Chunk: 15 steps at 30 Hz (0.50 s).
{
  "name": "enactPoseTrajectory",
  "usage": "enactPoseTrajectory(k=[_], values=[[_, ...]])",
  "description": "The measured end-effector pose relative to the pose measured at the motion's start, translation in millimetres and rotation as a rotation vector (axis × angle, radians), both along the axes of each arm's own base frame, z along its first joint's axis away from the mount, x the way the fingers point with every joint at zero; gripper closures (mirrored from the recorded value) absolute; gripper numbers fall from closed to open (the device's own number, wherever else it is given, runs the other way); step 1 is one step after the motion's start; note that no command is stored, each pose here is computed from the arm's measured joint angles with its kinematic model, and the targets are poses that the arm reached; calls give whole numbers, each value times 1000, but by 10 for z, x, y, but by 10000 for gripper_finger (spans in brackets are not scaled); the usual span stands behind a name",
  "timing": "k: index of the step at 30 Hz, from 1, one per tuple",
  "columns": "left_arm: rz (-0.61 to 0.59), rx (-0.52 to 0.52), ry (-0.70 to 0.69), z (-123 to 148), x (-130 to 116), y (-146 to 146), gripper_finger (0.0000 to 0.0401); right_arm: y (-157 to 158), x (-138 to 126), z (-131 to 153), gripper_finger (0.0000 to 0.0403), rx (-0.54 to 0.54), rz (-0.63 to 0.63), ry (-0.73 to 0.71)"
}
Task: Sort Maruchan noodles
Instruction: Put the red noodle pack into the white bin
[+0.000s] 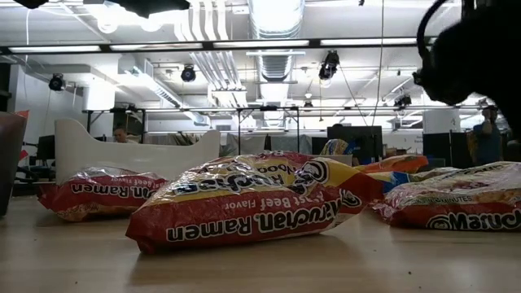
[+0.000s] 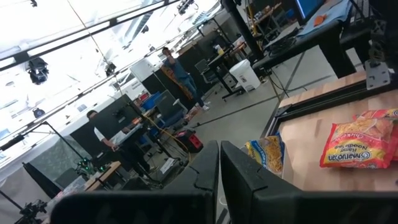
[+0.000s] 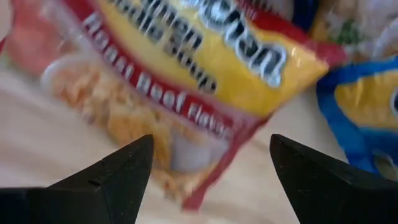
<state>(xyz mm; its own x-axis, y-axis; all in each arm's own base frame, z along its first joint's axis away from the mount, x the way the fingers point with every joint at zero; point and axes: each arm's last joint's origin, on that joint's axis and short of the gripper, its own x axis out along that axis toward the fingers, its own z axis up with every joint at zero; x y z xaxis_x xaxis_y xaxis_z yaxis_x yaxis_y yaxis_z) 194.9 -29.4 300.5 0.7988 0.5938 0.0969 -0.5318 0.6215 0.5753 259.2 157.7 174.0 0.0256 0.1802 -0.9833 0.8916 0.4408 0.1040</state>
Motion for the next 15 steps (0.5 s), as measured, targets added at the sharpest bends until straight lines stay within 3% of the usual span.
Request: enactPoseTrajectory(k=[10,15], values=[[-1,-12,-9,0,0,0,401,-48,84,-72,115,-208,-23,-152],[-1,-12,-9,0,0,0,401,-92,117,-71,151,-279,-19,-202]])
